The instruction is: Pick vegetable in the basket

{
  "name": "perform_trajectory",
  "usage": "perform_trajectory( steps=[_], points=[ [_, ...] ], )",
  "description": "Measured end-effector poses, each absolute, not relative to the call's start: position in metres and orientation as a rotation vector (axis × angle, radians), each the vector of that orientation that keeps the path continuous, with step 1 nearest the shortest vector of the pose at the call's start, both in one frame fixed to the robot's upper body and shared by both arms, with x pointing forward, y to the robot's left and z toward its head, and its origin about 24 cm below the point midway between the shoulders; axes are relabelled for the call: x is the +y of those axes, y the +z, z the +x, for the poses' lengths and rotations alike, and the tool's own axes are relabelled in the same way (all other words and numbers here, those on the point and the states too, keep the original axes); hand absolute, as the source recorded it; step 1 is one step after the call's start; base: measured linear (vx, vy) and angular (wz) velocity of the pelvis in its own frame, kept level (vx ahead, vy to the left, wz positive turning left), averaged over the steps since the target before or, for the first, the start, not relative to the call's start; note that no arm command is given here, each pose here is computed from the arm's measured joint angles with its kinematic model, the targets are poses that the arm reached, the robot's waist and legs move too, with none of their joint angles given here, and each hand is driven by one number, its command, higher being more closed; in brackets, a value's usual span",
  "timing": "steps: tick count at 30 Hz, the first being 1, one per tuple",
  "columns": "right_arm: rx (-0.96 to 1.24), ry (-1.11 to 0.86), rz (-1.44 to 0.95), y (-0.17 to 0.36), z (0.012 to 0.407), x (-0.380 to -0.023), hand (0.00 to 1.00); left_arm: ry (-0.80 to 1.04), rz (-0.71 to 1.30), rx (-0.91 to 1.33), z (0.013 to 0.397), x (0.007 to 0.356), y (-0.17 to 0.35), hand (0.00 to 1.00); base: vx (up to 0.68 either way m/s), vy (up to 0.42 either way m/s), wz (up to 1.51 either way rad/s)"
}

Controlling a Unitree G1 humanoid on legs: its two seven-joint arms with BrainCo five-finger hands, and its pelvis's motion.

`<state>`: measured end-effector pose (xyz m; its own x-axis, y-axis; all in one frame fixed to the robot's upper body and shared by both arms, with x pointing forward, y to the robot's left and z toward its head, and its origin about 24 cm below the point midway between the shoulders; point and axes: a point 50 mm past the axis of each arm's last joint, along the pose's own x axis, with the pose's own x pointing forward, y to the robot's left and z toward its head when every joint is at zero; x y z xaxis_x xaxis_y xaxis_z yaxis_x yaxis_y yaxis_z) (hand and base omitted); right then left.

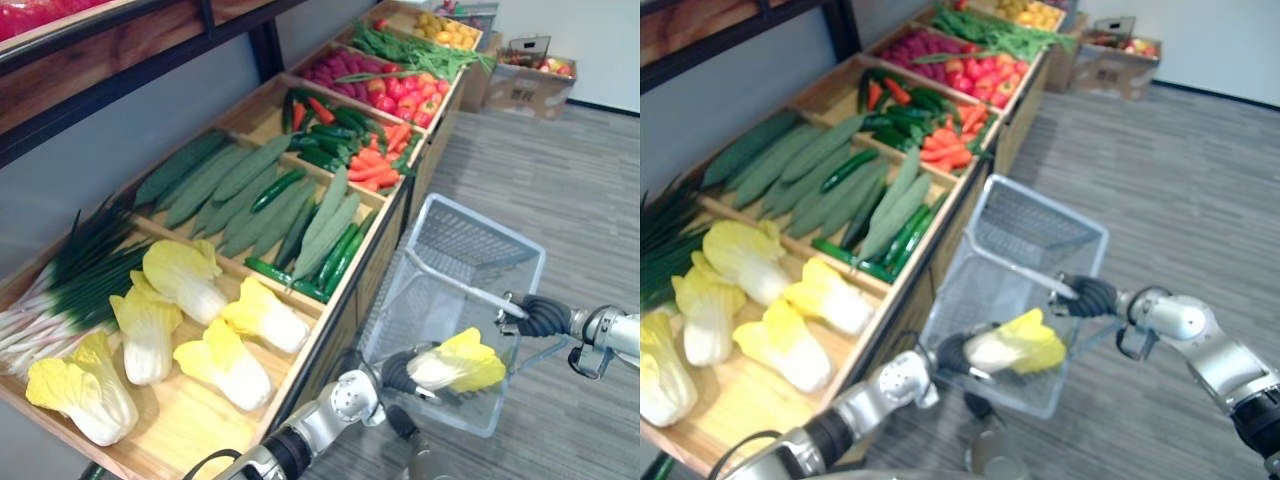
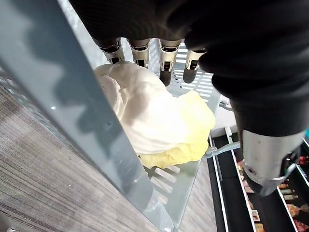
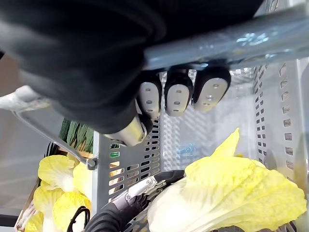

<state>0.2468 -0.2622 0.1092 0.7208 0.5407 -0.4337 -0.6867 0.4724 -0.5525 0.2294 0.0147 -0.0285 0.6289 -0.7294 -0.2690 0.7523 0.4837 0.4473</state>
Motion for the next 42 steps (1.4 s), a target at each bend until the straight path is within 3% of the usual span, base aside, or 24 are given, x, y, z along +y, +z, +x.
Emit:
perform_trajectory(
  steps=[10,22,27,35,42],
  points=[
    [0.275,0.756,-0.663,0.083,0.237,-0.261,1.00,-0.967,0.407,-0.019,0.227,0.008,-0.001,0.00,0.05,-0.003,0.13],
    [0.476,0.643,-0.574,0.035,0.211,-0.290,1.00,-1.188,-0.059,-0.217,0.191,-0.010,0.076,0.00,0.04,-0.011,0.30],
    [0.554,0.575,-0.562,0.014,0.201,-0.301,1.00,-1.255,-0.166,-0.208,0.179,0.001,0.089,0.00,0.03,-0.028,0.35],
    [0.765,0.226,-0.478,-0.049,0.158,-0.335,1.00,-1.214,-0.261,-0.047,0.177,0.044,0.088,0.00,-0.02,-0.062,0.85],
    [0.904,-0.230,-0.236,-0.105,0.099,-0.333,1.00,-0.855,-0.318,-0.197,0.181,0.112,0.125,0.00,-0.03,-0.079,0.84]
  ],
)
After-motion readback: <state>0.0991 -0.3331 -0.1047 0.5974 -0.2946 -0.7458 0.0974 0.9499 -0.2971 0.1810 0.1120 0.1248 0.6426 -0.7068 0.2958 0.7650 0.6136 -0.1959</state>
